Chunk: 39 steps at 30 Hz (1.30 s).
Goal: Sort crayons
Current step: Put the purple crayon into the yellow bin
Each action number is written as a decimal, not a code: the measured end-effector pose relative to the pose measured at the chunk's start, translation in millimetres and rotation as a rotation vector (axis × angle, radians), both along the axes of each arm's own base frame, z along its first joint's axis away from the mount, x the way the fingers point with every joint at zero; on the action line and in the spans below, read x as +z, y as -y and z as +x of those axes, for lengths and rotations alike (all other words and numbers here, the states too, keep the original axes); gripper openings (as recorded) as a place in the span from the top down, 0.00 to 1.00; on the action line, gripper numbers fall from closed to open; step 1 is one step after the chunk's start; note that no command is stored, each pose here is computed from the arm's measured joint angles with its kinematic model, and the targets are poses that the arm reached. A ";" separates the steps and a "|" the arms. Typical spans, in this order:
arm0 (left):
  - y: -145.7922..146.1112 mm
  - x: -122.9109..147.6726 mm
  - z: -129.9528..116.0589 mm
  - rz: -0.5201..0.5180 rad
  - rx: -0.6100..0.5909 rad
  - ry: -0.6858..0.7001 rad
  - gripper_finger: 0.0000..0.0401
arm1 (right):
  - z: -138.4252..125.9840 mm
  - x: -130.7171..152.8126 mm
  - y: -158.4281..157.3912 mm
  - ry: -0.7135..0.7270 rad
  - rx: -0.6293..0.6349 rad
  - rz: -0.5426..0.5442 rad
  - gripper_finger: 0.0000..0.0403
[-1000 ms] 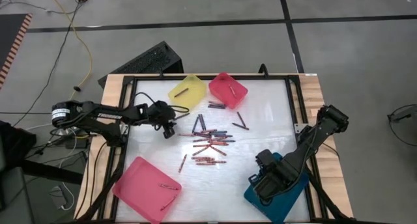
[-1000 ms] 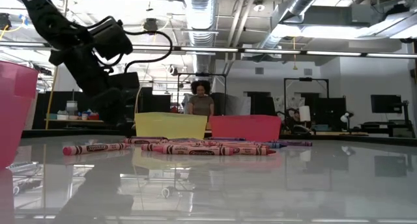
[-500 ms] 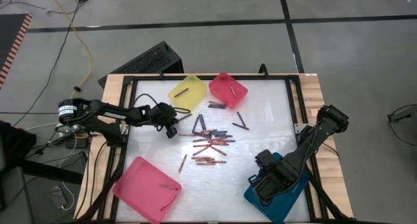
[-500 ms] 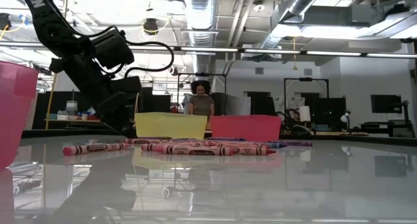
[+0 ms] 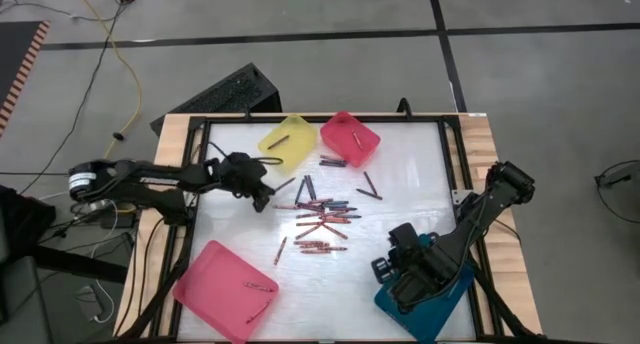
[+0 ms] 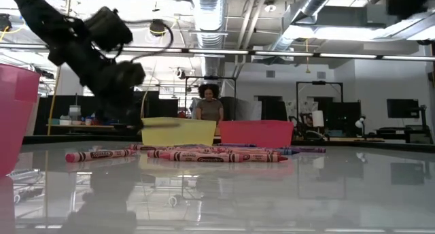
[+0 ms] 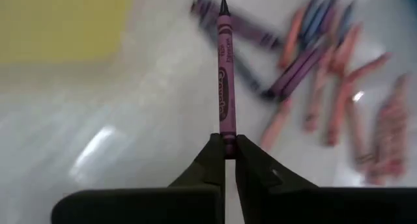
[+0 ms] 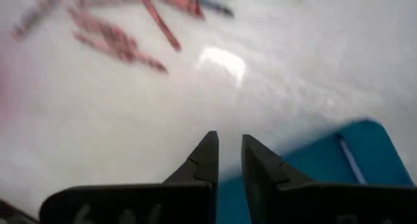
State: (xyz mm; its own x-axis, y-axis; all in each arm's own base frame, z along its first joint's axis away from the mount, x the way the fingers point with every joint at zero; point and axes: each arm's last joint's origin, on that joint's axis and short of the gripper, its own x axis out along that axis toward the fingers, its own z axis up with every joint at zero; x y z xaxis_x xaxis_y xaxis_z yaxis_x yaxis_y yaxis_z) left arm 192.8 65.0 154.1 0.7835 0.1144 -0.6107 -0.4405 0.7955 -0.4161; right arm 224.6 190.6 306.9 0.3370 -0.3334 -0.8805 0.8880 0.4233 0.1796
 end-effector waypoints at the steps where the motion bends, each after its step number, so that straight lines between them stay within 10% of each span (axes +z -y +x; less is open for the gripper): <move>1: 0.7 5.9 -1.6 -0.006 0.009 0.033 1.00 | 0.7 0.5 0.6 0.027 -0.006 -0.024 0.85; 18: 4.1 94.6 -18.2 0.127 0.099 0.710 1.00 | 56.1 15.2 67.6 0.287 -0.091 -0.440 0.85; 28: -6.7 96.4 -21.2 0.153 0.092 0.735 1.00 | 103.9 55.1 132.3 0.393 0.054 -0.534 0.83; 39: -4.4 119.9 -26.3 0.236 0.074 0.968 1.00 | 164.4 80.7 229.9 0.864 0.392 -0.479 0.62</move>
State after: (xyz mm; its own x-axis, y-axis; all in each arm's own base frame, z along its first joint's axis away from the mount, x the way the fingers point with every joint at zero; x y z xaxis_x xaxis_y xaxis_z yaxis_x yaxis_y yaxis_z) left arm 166.5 69.4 274.0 0.9177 0.2188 0.3317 -0.0467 0.8884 -0.4567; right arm 389.0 -39.3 387.6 0.9443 -0.3147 -0.0964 0.3251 0.8457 0.4232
